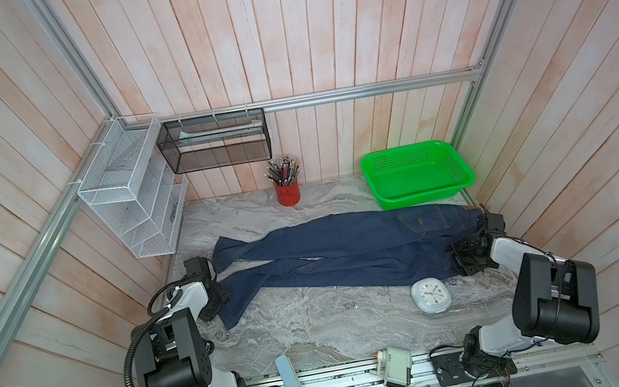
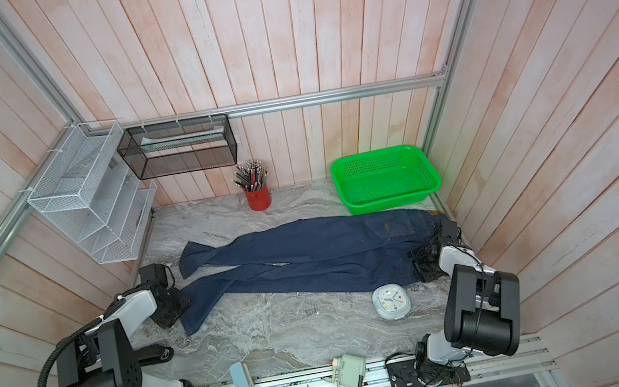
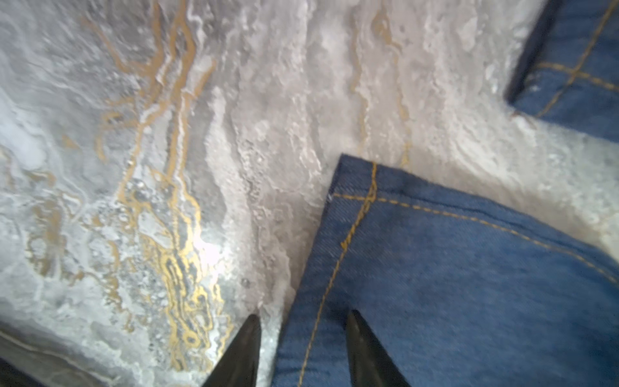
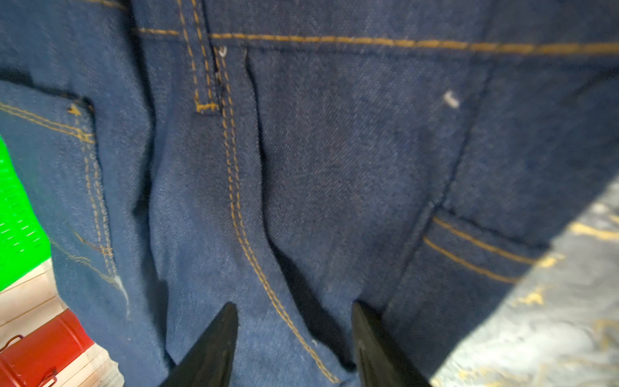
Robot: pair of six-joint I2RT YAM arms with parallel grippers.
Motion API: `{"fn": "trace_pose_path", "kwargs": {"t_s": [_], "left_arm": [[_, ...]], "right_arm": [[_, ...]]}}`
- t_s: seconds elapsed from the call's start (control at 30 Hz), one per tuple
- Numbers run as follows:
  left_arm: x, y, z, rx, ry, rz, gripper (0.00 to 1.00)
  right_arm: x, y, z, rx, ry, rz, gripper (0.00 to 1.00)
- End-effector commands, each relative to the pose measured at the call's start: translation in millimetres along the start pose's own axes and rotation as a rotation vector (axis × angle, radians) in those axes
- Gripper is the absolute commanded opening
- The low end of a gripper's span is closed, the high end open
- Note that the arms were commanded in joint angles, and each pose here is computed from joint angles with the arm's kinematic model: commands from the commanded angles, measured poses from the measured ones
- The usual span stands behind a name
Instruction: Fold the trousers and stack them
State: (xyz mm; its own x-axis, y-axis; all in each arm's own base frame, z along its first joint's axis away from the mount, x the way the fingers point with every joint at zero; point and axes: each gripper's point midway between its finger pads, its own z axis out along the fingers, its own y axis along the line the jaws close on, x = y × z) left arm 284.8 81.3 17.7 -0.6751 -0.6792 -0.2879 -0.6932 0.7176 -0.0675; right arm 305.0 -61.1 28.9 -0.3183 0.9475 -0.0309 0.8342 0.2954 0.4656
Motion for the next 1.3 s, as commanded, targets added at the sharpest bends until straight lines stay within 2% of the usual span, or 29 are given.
{"fn": "trace_pose_path", "kwargs": {"t_s": [0.0,0.2,0.33,0.43,0.5,0.63,0.73,0.87,0.97,1.1,1.27], "left_arm": [[20,14,16,-0.061,0.078,0.013,0.42],[29,9,26,-0.035,0.124,0.024,0.27],[27,7,24,-0.027,0.113,0.021,0.18],[22,3,23,-0.012,0.097,0.020,0.10],[15,-1,20,0.001,0.077,0.021,0.00],[-8,-17,1,0.069,0.003,0.032,0.00],[-32,-20,-37,0.087,-0.098,0.024,0.00],[-65,-10,-98,0.043,-0.254,0.030,0.00],[-84,-7,-128,0.015,-0.309,0.047,0.00],[-94,-13,-126,-0.010,-0.281,0.082,0.00],[-78,-21,-81,-0.008,-0.149,0.111,0.00]], "right_arm": [[15,-22,14,0.073,0.066,0.006,0.58],[16,-19,17,0.059,0.078,0.006,0.58],[16,-17,17,0.054,0.084,0.004,0.58],[15,-15,16,0.049,0.086,0.003,0.58],[14,-14,16,0.049,0.086,0.001,0.58],[10,-16,13,0.057,0.075,0.006,0.58],[2,-20,8,0.070,0.049,0.018,0.58],[-14,-26,1,0.090,-0.006,0.037,0.58],[-23,-31,-2,0.117,-0.036,0.046,0.58],[-35,-32,-8,0.145,-0.074,0.045,0.58],[-37,-34,-10,0.161,-0.076,0.033,0.58]]}}
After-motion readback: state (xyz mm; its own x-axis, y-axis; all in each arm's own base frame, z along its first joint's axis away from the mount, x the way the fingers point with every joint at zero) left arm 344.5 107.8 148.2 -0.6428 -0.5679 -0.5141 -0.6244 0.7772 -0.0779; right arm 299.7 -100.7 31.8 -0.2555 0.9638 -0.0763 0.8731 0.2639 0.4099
